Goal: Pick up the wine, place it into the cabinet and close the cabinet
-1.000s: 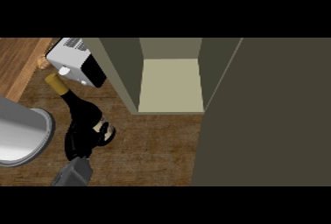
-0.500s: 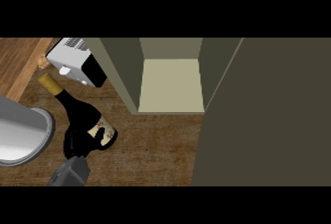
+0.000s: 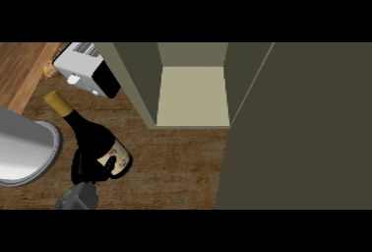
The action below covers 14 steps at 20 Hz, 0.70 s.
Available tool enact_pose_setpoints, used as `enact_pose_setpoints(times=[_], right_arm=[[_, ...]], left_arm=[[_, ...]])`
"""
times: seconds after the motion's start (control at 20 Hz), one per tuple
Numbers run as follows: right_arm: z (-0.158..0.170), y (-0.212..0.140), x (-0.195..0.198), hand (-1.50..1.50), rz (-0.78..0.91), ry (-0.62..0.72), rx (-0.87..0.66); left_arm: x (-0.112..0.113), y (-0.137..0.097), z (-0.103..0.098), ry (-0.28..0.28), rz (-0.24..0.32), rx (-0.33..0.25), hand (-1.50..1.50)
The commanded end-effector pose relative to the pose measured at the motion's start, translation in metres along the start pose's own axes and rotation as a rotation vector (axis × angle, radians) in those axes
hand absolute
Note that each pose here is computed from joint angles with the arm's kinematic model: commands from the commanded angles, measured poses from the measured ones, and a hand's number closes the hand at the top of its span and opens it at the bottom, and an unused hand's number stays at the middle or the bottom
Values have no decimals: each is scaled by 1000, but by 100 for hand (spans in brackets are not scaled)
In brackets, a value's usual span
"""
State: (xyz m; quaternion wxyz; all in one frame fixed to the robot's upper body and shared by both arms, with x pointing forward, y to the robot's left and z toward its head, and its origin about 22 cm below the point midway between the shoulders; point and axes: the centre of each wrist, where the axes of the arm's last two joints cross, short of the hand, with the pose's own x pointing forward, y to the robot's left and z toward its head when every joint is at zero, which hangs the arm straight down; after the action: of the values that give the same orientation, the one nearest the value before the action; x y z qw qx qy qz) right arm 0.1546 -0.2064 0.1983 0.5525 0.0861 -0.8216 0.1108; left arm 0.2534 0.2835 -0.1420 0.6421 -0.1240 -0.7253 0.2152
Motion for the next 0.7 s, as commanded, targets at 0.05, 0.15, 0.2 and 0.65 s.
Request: enact_pose_setpoints(times=[0.05, 0.15, 0.2, 0.65], right_arm=[[9, 2, 7, -150, -22, -7, 1], [4, -3, 12, -150, -33, -23, 5], [2, -4, 3, -150, -29, -23, 8], [5, 17, 13, -150, -45, -17, 0]], left_arm=[[2, -16, 3, 1, 20, -79, 150], [3, -27, 11, 20, 12, -120, 150], [-10, -51, 15, 24, 8, -154, 150], [-3, -114, 25, 25, -4, -203, 150]])
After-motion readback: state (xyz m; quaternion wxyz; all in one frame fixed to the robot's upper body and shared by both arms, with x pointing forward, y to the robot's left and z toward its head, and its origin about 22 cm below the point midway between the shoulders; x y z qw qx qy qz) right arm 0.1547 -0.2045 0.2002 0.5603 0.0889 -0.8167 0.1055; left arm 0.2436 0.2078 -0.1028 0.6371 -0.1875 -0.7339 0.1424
